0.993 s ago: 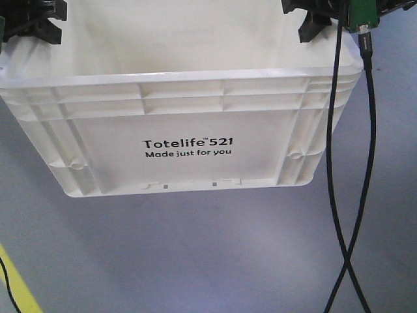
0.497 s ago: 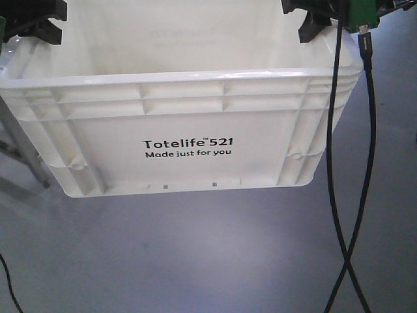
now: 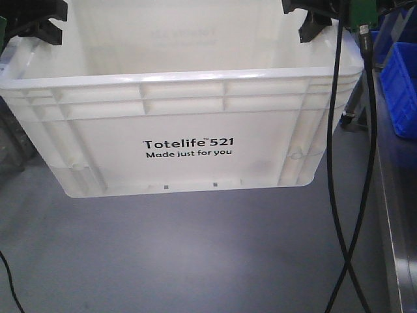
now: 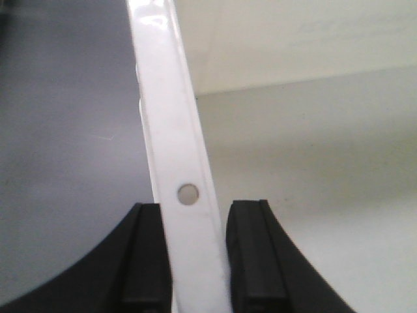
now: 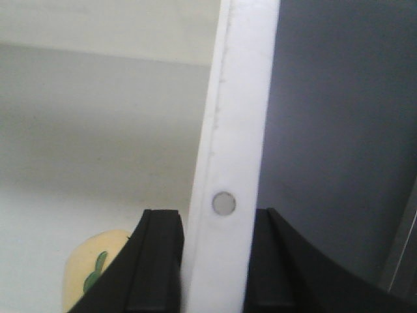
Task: Place moving items into box and shelve
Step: 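Keep gripping the tote rims with both grippers while driving toward the blue-bin rack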
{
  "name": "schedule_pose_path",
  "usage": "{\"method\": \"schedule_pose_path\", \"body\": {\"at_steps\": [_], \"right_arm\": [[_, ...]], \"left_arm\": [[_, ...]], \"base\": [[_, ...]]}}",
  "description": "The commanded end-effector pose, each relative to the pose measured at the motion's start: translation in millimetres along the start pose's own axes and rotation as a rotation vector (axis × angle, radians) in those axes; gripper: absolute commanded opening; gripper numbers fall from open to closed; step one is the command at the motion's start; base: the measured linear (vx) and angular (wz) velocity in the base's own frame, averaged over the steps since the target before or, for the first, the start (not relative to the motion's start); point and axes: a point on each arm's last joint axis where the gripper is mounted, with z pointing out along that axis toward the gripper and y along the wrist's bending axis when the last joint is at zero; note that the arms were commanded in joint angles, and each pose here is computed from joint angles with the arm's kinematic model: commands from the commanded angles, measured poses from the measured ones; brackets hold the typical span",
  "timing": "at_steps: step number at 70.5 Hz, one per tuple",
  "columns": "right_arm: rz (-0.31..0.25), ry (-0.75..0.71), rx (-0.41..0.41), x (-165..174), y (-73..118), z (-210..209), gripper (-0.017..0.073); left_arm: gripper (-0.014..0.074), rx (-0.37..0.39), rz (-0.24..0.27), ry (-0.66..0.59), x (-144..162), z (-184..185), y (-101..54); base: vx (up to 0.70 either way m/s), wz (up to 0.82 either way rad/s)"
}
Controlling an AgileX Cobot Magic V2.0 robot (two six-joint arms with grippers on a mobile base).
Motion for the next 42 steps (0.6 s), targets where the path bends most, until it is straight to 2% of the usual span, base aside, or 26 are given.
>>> {"method": "schedule_pose_path", "body": {"at_steps": [1,20,42], "right_arm": [[-0.018,-0.188,-0.001,-7.1,-1.0,-43.2,-0.0012],[-0.018,-0.187,-0.001,-7.1,-1.0,-43.1,-0.0012],[-0.018,-0.185,0.0,-6.9,-1.0,-43.1,-0.0012]], "left_arm": [[-0.0017,0.035,0.033,-0.205,-16.2,-33.4,-7.9],[-0.0017,0.036,0.032,-0.206,-16.3,-33.4,-8.0],[-0.0017,0.036,0.032,-0.205,-16.2,-33.4,-8.0]], "base": [[0.32,-0.4],[0.33,-0.26],[0.37,0.0]]}}
